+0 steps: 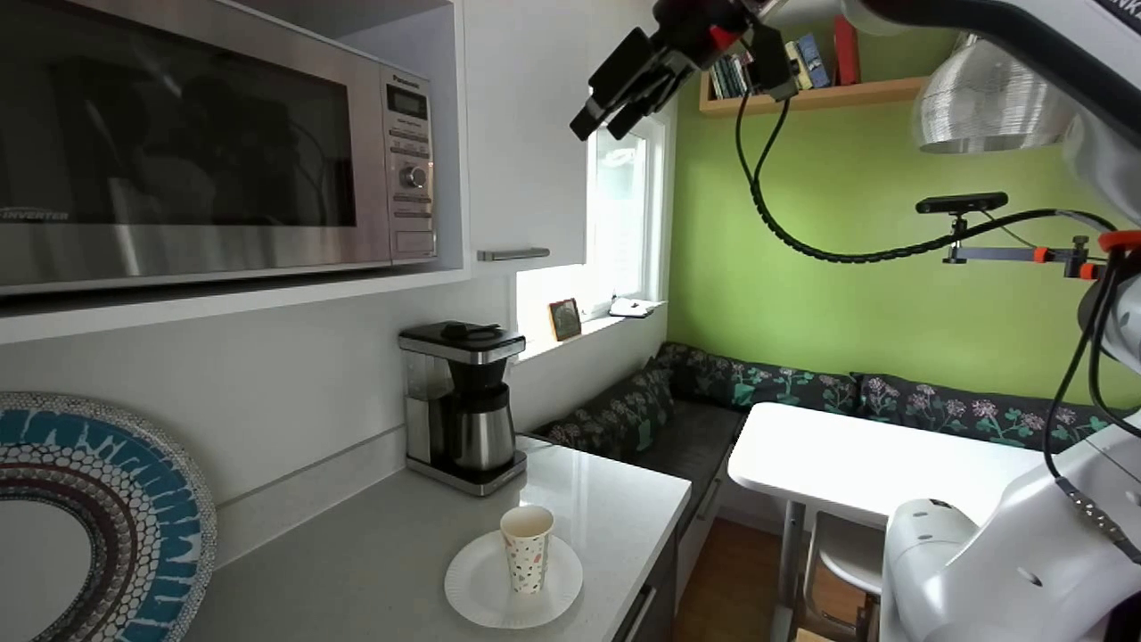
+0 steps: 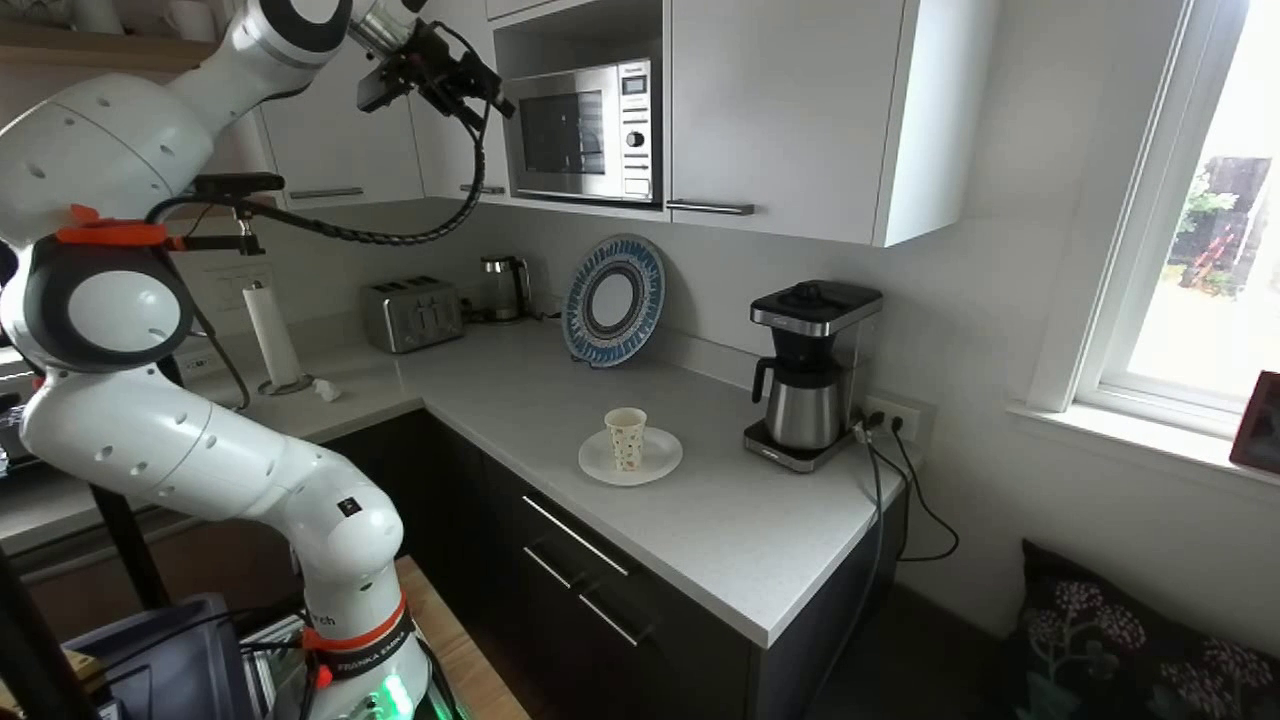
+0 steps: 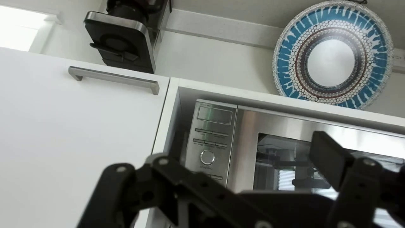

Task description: Close the microwave door

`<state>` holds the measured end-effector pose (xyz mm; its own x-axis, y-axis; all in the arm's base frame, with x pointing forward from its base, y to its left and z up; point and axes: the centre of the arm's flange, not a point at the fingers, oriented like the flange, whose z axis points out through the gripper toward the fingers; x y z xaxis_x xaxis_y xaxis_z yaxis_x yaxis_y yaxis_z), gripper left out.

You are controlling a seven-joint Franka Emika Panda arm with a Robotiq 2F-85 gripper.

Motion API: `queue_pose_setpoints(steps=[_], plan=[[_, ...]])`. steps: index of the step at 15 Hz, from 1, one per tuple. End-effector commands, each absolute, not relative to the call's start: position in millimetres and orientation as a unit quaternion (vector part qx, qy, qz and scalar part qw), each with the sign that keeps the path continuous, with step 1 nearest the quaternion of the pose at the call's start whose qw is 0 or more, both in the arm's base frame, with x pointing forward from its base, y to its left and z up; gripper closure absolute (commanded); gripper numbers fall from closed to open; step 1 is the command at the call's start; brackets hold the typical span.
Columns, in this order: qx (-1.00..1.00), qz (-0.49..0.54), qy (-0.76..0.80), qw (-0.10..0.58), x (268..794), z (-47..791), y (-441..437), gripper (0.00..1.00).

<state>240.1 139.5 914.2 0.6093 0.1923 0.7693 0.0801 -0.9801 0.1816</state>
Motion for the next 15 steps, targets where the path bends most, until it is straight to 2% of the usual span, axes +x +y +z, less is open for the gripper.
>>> queue_pose_setpoints(steps=[1, 7, 15], plan=[[0.9, 0.426, 0.07, 0.062, 211.7, 908.1, 120.6, 0.0], [0.901, 0.427, 0.046, 0.065, 191.6, 910.0, 100.3, 0.0], [0.896, 0.436, 0.044, 0.067, 197.6, 919.0, 105.1, 0.0]])
